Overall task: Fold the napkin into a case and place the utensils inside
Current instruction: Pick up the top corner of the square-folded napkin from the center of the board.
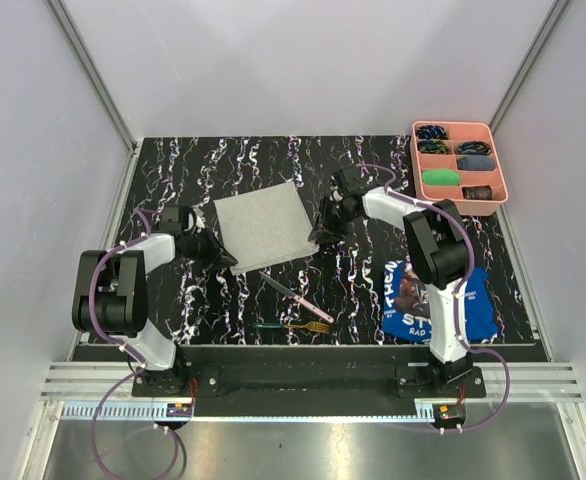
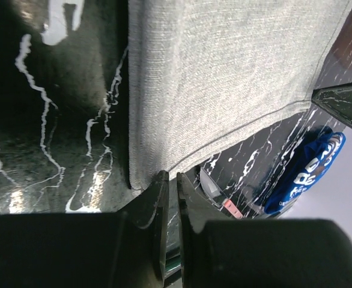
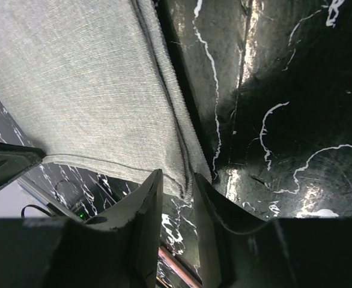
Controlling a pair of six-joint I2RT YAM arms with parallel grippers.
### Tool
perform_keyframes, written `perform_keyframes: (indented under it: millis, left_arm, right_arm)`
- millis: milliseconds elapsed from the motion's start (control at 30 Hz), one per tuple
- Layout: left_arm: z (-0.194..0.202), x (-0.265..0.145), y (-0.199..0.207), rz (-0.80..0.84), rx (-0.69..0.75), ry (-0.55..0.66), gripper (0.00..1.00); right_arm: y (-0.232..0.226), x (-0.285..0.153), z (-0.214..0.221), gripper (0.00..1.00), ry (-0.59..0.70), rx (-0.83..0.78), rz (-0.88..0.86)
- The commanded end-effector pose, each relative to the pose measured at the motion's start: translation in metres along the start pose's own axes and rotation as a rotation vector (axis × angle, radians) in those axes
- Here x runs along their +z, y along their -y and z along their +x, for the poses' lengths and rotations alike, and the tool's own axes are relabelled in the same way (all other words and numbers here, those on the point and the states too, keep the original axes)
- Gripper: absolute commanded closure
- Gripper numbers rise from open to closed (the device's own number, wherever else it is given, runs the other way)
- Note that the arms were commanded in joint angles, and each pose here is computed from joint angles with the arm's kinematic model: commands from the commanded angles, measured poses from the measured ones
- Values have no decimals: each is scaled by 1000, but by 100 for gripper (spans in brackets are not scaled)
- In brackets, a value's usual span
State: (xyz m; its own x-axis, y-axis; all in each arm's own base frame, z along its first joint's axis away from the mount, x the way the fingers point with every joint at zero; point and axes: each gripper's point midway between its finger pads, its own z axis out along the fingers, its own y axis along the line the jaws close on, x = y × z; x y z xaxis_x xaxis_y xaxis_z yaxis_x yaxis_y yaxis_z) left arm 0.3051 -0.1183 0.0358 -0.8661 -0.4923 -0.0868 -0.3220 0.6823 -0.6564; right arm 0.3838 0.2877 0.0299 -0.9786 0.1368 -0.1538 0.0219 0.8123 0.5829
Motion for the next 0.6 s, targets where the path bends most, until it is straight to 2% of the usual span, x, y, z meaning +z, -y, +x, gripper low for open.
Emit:
perform_keyframes:
  millis: [0,233,367,567]
  left_arm:
    - [-13,-6,4,0,47,58,88]
    - [-13,-8,0,-20,39,77,86]
    - [-14,-8,-2,-26,37,82,85]
    - [-14,-7,-4,-36,39,86,85]
  right_arm:
    - [-1,7,2,65,2,-39,-3]
    - [-3,7,4,73,1,-37,-4]
    - [-5,2,3,69,16,-45,-2]
    - [-9,-3,7,70,18,-53,-7]
